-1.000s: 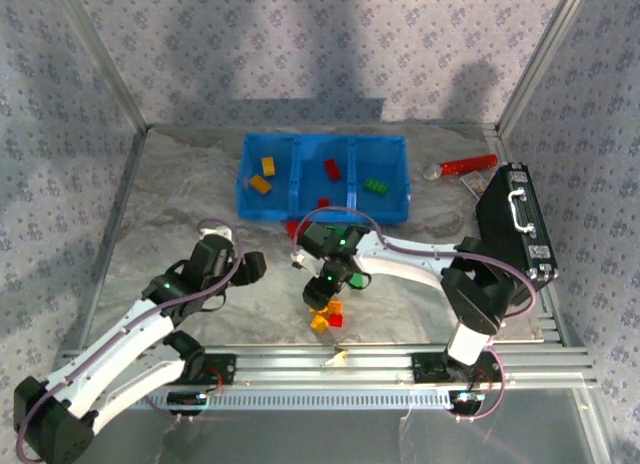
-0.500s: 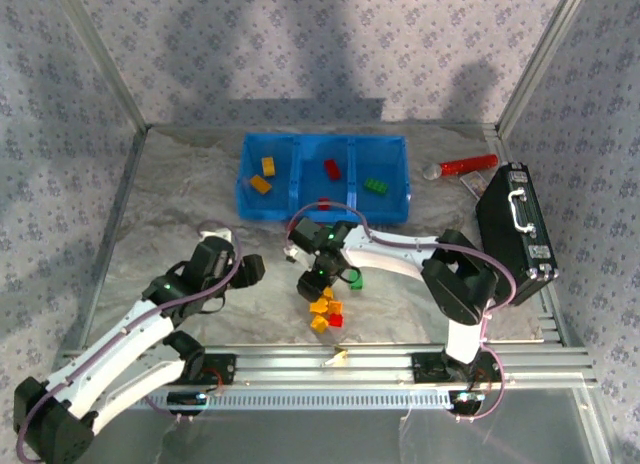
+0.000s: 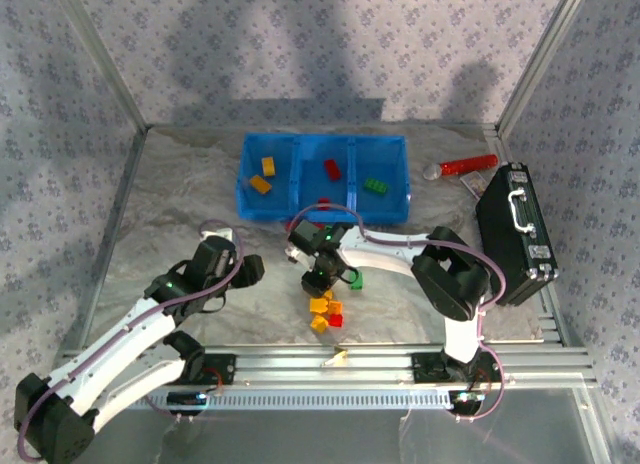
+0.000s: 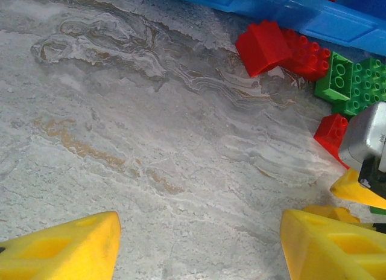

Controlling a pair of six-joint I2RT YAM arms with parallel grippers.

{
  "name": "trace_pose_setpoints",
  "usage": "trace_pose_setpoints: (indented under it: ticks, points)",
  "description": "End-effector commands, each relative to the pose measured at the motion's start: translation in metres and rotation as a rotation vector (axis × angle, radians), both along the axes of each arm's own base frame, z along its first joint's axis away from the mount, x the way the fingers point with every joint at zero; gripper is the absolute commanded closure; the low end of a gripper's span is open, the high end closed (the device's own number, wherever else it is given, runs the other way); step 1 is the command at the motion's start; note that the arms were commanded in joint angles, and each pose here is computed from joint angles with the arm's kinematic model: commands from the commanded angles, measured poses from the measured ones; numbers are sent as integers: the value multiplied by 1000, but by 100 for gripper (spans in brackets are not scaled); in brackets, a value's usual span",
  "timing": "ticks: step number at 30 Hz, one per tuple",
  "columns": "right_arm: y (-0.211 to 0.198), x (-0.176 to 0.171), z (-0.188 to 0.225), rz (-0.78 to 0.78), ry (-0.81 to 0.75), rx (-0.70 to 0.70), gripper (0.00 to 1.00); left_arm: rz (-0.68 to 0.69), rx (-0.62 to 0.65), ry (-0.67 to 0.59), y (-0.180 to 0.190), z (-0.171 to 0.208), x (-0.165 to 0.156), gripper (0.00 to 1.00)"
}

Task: Sort the legos into containers by color
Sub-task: Pick up the lego from the bottom-center of the table, then place the lego in the container.

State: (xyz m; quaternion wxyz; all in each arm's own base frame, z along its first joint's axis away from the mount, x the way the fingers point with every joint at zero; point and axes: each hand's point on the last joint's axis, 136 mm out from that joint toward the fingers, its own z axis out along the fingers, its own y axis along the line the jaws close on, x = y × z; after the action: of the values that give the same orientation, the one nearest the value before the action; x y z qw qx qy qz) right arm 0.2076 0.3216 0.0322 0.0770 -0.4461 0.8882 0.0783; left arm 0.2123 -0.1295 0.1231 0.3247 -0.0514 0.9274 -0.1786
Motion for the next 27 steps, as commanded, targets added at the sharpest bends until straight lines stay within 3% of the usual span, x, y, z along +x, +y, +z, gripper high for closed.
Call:
trace_pose_setpoints:
  ticks: [1, 6, 14, 18, 22, 23, 25, 27]
  points:
    - [-5, 0, -4, 0, -22, -37, 66, 3, 15, -38, 2, 12, 4, 30]
    - [6, 15, 29, -30, -97, 1, 80, 22, 16, -74, 8, 26, 6, 31]
    - [65, 75, 130, -39, -242, 246, 80, 69, -22, -112, 21, 40, 2, 34]
    - [93, 115, 161, -38, -291, 289, 80, 62, -35, -105, 21, 42, -2, 34]
    - [109, 177, 171, -99, -330, 346, 78, 61, -42, -98, 22, 42, -7, 35]
    - [111, 192, 171, -115, -336, 350, 71, 54, -45, -98, 21, 42, -8, 34]
    - [112, 204, 173, -124, -343, 355, 35, 23, -52, -97, 17, 44, -11, 35]
    - [112, 203, 183, -113, -374, 355, 19, -34, -45, -100, 9, 48, -14, 34]
